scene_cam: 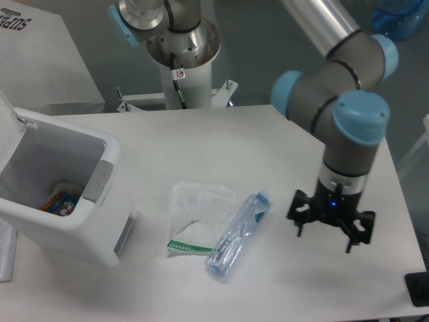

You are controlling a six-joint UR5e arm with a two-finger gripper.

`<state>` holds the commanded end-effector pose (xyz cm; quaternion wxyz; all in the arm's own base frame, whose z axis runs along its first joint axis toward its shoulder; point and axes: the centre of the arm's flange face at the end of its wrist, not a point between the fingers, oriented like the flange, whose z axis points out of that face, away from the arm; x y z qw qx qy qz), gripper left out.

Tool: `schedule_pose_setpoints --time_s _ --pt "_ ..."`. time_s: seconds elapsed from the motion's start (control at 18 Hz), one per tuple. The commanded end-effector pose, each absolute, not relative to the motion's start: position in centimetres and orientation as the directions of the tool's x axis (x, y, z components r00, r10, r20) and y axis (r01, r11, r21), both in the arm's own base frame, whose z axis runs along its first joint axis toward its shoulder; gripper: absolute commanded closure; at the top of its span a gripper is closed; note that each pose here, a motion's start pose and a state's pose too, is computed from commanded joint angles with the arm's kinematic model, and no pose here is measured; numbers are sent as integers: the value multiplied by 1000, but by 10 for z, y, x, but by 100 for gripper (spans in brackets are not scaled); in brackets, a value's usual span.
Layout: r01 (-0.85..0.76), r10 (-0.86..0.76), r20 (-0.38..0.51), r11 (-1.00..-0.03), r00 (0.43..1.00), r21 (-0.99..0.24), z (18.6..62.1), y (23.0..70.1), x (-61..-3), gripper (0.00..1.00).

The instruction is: Open the trash can

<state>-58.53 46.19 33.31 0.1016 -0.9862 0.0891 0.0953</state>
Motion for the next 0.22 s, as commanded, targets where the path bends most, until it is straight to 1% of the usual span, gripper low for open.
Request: schedule_pose_setpoints --time_s 0.11,0.22 --pt "-231 -196 -199 -958 960 -169 325 461 -583 0" --pt "-233 -199 -197 -958 960 -167 322 462 -581 0"
